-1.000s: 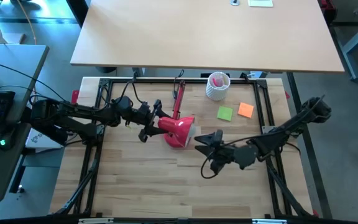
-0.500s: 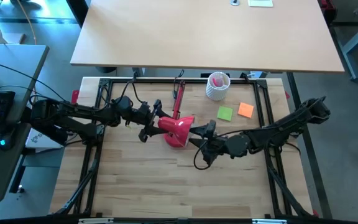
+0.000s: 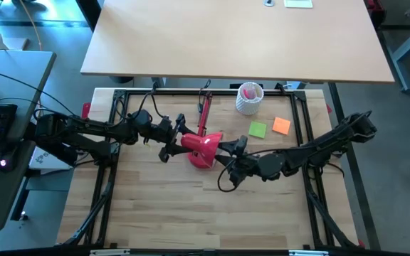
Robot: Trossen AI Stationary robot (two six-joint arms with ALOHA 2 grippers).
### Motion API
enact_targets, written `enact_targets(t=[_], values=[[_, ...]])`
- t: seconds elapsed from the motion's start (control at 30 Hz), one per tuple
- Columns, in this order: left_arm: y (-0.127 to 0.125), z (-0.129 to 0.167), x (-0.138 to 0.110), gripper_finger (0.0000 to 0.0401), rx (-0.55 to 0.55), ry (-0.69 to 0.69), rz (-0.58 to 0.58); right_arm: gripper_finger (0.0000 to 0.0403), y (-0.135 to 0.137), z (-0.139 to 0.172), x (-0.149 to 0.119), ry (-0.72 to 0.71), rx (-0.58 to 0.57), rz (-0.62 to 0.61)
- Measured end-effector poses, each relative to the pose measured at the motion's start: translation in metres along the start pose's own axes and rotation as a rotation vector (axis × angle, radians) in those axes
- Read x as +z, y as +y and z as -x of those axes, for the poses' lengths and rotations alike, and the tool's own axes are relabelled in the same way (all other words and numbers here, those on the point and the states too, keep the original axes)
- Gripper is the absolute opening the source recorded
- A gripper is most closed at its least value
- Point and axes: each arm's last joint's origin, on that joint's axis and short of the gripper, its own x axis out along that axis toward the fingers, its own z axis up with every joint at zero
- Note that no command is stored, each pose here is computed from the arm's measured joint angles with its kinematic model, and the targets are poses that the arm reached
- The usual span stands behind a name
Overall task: Screw lightbulb
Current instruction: Insert the white lightbulb into the red lamp
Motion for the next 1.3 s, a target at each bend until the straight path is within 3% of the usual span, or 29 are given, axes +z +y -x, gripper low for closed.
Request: enact_targets(t=[0.6, 0.73, 0.9, 1.07, 1.3], values=[[0.000, 0.000, 0.000, 0.0251, 0.002, 0.001, -0.006, 0.0290, -0.003, -0.014, -0.015, 0.005, 0.036, -0.076], [0.000, 0.000, 0.000, 0.0251, -0.001, 0.002, -0.007, 0.0273, -0.003, -0.015, -0.016, -0.007, 0.044, -0.132], [0.000, 0.000, 0.000, 0.0251, -0.005, 0.003, -0.008, 0.0238, -0.005, -0.018, -0.019, -0.021, 0.058, -0.296], [0.000, 0.000, 0.000, 0.0251, -0.007, 0.004, -0.018, 0.0234, -0.007, -0.019, -0.019, -0.019, 0.063, -0.516], [-0.001, 0.000, 0.000, 0.0251, -0.027, 0.003, -0.037, 0.0234, -0.017, -0.021, -0.014, -0.033, 0.071, -0.951]])
